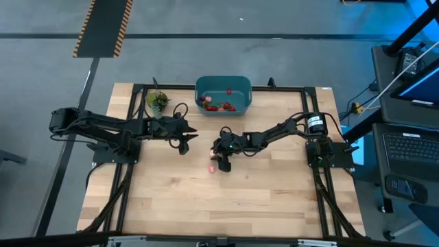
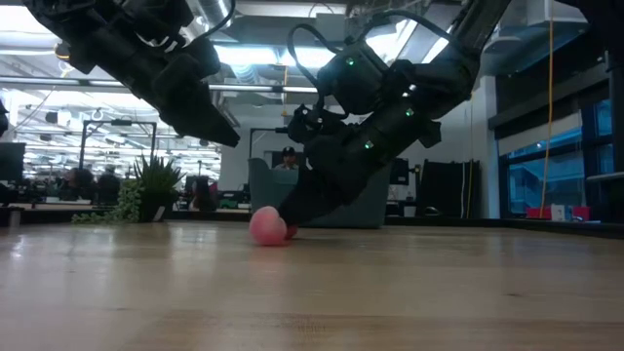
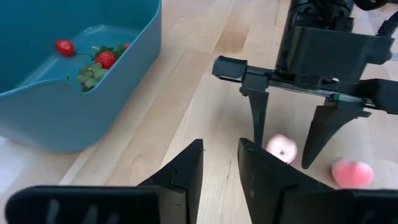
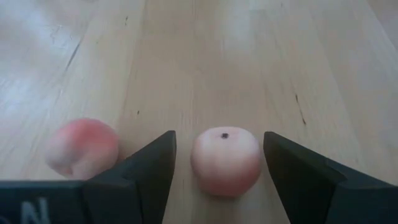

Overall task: Pick and placing Produce into tupperware
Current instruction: Put the pink peach into the blue bin

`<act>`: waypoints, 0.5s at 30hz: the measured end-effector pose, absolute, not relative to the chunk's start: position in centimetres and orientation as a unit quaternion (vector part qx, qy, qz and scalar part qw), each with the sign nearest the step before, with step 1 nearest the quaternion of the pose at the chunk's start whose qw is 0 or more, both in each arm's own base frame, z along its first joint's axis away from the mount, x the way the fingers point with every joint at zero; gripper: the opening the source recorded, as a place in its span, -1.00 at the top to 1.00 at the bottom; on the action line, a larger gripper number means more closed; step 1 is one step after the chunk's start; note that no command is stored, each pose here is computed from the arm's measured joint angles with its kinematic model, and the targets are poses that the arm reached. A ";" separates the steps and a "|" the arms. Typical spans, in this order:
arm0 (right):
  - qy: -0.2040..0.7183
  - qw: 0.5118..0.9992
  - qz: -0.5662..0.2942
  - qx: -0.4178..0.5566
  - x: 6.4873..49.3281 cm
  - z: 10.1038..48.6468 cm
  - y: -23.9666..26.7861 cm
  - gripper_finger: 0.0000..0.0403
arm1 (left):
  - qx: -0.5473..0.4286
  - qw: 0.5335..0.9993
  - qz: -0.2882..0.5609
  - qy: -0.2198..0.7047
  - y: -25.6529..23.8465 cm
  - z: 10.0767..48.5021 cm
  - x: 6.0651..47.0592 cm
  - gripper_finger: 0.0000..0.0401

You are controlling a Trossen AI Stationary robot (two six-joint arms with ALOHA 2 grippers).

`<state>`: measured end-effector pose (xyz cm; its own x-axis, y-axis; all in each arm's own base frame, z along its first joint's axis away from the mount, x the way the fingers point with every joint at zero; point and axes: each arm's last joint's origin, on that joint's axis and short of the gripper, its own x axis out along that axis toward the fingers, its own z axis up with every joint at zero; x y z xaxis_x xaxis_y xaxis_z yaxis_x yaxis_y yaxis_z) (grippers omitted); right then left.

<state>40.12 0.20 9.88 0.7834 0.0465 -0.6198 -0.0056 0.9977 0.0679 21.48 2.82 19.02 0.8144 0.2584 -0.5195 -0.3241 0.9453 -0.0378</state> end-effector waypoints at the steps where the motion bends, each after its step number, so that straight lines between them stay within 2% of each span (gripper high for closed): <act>1: 0.329 0.944 0.014 0.031 40.1 9.9 0.2 -0.21 | -0.063 0.951 0.150 0.264 2.8 19.0 21.5 0.54; 5: 0.329 0.944 0.014 0.031 40.1 9.9 0.2 -0.21 | -0.071 0.952 0.137 0.264 2.7 19.0 21.5 0.48; 15: 0.329 0.944 0.014 0.031 40.1 9.9 0.2 -0.21 | -0.070 0.952 0.140 0.264 2.7 19.0 21.5 0.07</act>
